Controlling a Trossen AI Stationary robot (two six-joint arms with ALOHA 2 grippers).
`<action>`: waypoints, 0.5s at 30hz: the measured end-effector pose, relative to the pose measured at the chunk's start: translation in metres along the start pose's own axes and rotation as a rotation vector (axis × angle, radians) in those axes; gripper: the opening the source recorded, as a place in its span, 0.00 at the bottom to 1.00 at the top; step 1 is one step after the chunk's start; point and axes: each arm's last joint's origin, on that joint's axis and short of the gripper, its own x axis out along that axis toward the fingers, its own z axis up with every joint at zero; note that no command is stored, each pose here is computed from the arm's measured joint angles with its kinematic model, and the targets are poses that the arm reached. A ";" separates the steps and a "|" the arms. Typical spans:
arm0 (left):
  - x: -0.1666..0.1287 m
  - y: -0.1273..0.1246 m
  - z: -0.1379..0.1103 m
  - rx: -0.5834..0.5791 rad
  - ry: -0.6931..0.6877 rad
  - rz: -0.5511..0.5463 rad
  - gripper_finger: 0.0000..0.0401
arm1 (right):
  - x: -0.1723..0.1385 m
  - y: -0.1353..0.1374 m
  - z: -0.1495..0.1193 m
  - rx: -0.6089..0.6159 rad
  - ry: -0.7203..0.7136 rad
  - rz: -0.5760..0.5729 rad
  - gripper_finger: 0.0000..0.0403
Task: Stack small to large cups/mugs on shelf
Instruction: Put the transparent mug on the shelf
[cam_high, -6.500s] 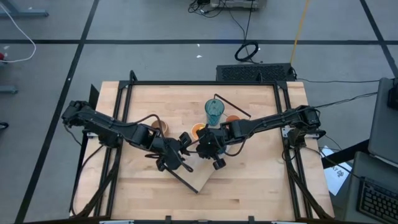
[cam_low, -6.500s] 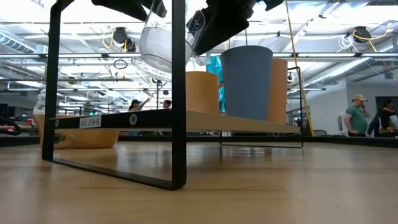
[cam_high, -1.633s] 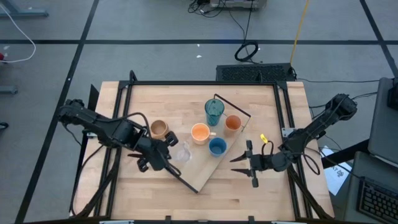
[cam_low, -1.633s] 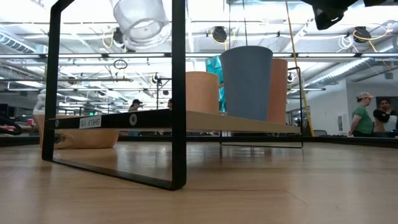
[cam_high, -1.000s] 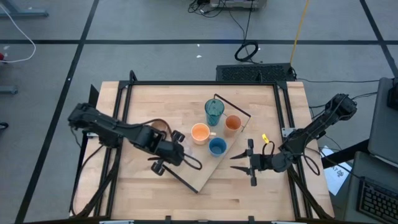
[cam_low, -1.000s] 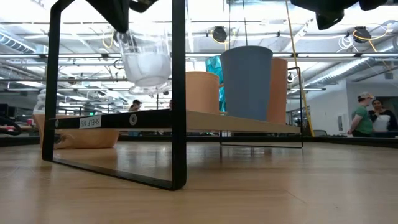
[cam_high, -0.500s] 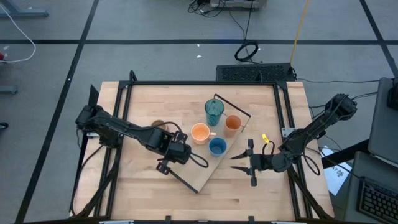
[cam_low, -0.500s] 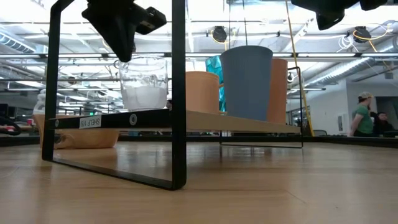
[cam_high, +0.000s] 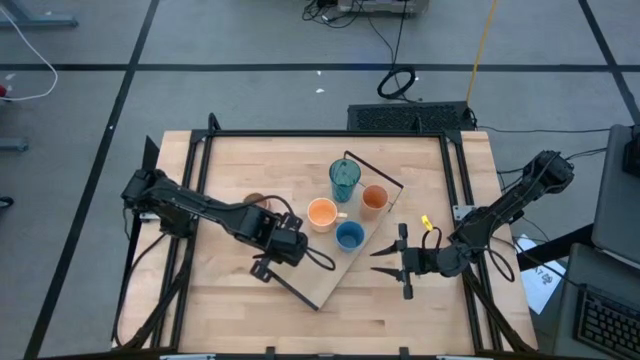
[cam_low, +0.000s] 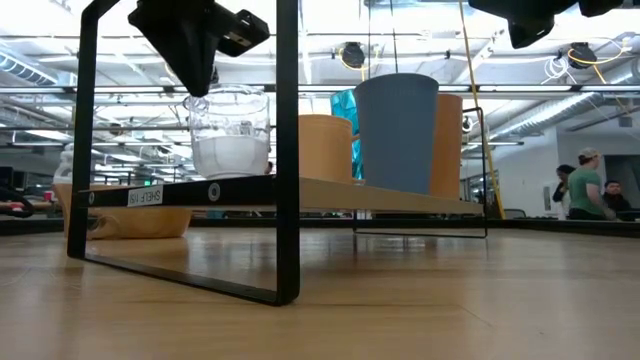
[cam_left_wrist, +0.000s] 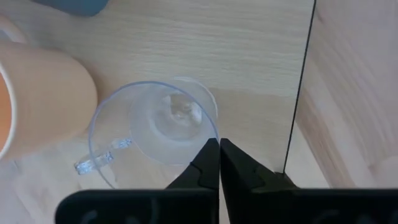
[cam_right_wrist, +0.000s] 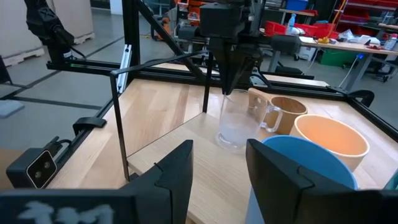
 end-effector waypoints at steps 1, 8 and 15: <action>0.000 0.000 0.000 0.000 -0.003 0.001 0.02 | 0.000 0.000 0.000 0.000 0.000 0.000 0.34; 0.000 0.001 0.005 0.017 -0.051 0.012 0.02 | 0.000 0.000 0.000 0.000 0.000 0.000 0.34; 0.000 0.000 0.004 0.028 -0.048 -0.015 0.05 | 0.000 0.000 0.000 0.000 0.000 0.000 0.34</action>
